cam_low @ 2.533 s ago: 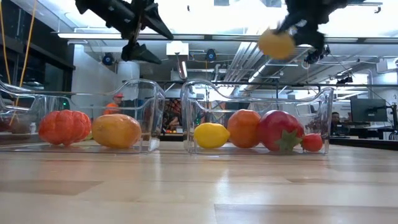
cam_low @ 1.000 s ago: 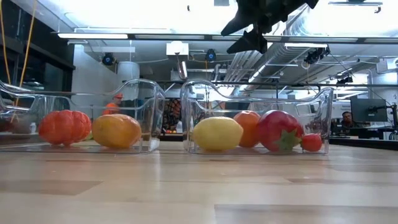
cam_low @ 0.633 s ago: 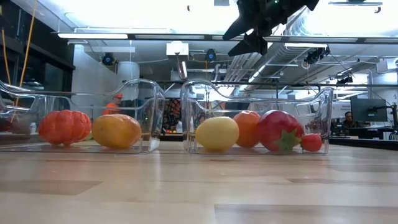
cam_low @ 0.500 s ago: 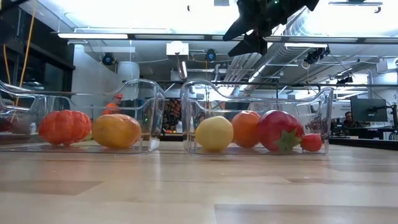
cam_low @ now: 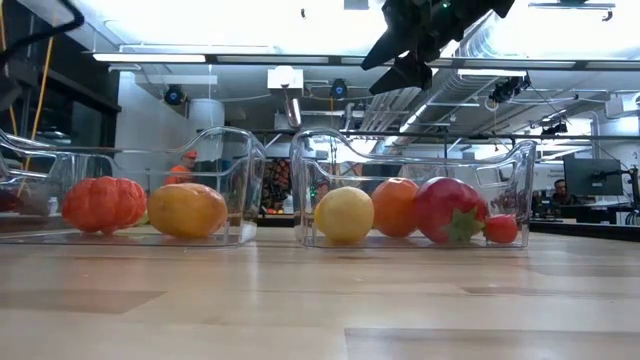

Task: Sort produce into baskets
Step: Put the white garlic into the left transparent bin

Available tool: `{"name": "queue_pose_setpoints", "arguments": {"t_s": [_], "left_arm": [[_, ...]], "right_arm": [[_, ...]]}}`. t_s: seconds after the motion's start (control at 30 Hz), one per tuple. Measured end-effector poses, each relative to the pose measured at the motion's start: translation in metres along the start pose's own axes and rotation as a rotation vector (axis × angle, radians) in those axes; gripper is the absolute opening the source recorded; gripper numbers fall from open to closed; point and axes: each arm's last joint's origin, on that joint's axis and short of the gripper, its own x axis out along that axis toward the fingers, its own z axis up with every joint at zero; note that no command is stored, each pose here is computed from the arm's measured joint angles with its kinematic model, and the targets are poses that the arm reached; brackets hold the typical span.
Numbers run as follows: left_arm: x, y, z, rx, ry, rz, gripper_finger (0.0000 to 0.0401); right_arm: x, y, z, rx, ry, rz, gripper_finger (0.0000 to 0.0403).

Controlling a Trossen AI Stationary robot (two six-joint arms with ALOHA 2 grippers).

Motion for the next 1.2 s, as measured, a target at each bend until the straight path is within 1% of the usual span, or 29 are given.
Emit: {"name": "queue_pose_setpoints", "arguments": {"t_s": [0.17,0.27,0.4,0.57,0.67,0.73,0.8,0.87,0.97,1.03,1.1,1.17,1.2], "left_arm": [[0.011,-0.003,0.001,0.040,0.033,0.045,0.0386],[0.015,-0.005,0.001,0.058,0.057,0.053,0.0361],[0.018,-0.006,0.002,0.085,0.062,0.065,0.0301],[0.018,-0.006,0.002,0.085,0.059,0.067,0.0208],[0.017,-0.005,0.002,0.113,0.061,0.066,0.0156],[0.014,-0.004,0.003,0.141,0.065,0.048,0.0130],[0.004,-0.003,0.003,0.198,0.060,0.007,0.0115],[-0.015,-0.001,0.002,0.266,0.036,-0.074,0.0113],[-0.051,0.007,-0.001,0.361,-0.021,-0.227,0.0127],[-0.080,0.016,-0.002,0.397,-0.080,-0.338,0.0142],[-0.108,0.029,0.001,0.393,-0.185,-0.436,0.0156],[-0.131,0.044,0.009,0.360,-0.338,-0.488,0.0164],[-0.141,0.052,0.015,0.335,-0.433,-0.493,0.0166]], "right_arm": [[0.000,0.000,0.000,0.000,0.001,0.000,0.0287],[0.000,0.000,0.000,0.001,0.003,-0.001,0.0287],[0.000,0.000,0.000,0.019,0.003,-0.001,0.0287],[0.000,0.000,0.000,0.019,0.004,-0.001,0.0287],[0.000,0.000,0.000,0.019,0.005,-0.001,0.0287],[0.000,0.000,0.000,0.019,0.005,-0.001,0.0287],[0.000,0.000,0.000,0.019,0.005,-0.001,0.0287],[0.000,0.000,0.000,0.019,0.005,-0.001,0.0287],[0.000,0.000,0.000,0.025,0.005,-0.001,0.0287],[0.000,0.000,0.000,0.037,0.005,-0.001,0.0287],[0.000,0.000,-0.001,0.046,0.005,-0.001,0.0287],[0.000,0.000,-0.001,0.046,0.005,-0.001,0.0287],[0.000,0.000,-0.001,0.046,0.005,-0.001,0.0287]]}}
